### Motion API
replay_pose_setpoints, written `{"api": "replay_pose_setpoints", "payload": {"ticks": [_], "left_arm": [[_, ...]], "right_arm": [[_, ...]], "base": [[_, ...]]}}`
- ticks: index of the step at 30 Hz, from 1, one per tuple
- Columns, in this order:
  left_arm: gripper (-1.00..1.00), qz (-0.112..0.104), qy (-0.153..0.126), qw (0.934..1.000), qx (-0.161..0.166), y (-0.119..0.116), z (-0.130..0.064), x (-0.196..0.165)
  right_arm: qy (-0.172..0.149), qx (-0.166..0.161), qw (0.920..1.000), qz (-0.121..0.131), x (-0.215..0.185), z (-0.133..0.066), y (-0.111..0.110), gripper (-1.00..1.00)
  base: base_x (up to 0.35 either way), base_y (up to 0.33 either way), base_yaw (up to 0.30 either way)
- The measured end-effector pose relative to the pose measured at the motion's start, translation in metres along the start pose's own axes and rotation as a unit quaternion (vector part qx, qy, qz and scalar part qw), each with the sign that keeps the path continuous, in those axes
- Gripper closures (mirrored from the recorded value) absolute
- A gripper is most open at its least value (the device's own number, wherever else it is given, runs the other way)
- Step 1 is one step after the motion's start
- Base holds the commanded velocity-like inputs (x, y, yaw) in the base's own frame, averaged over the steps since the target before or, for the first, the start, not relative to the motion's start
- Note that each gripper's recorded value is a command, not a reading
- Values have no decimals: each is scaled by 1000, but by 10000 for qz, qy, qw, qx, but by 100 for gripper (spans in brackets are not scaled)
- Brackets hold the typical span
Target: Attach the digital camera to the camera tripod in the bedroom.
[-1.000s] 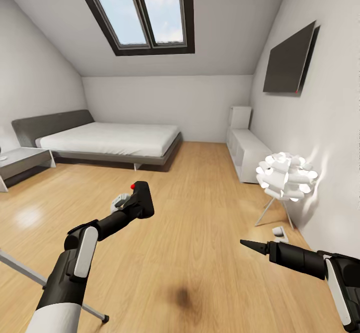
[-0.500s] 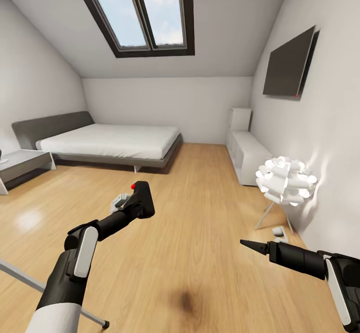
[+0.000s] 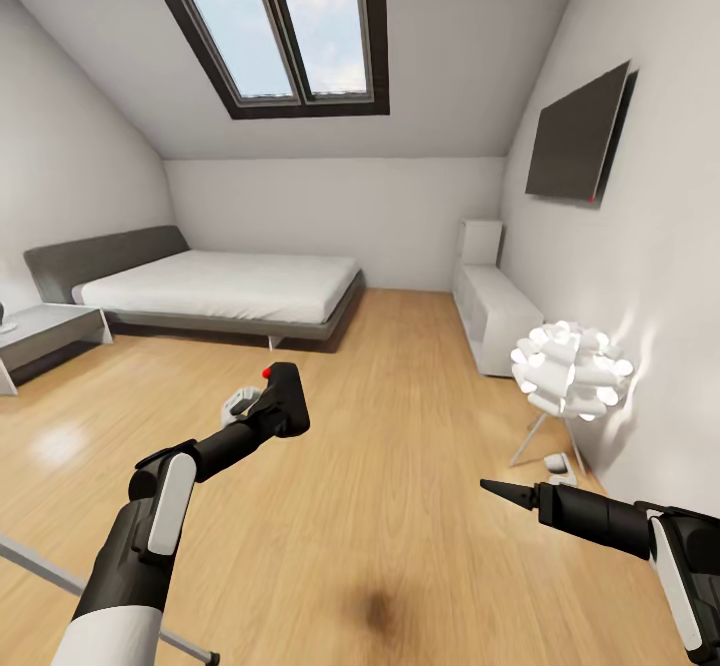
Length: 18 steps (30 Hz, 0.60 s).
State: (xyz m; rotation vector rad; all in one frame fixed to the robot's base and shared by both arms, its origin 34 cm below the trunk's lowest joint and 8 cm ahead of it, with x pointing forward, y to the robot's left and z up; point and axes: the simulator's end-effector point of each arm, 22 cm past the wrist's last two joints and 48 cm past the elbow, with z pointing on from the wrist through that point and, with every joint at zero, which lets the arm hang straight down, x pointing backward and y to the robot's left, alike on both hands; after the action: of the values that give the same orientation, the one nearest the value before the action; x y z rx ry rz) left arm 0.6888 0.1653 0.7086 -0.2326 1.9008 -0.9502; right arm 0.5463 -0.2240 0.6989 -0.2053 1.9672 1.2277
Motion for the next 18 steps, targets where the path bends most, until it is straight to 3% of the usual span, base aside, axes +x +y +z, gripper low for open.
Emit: {"api": "replay_pose_setpoints", "payload": {"ticks": [18], "left_arm": [[100,-42,18,10000,-21,-22,-1,-29]], "right_arm": [[3,0,10000,2,-33,-4,22,-100]], "base": [[0,0,0]]}}
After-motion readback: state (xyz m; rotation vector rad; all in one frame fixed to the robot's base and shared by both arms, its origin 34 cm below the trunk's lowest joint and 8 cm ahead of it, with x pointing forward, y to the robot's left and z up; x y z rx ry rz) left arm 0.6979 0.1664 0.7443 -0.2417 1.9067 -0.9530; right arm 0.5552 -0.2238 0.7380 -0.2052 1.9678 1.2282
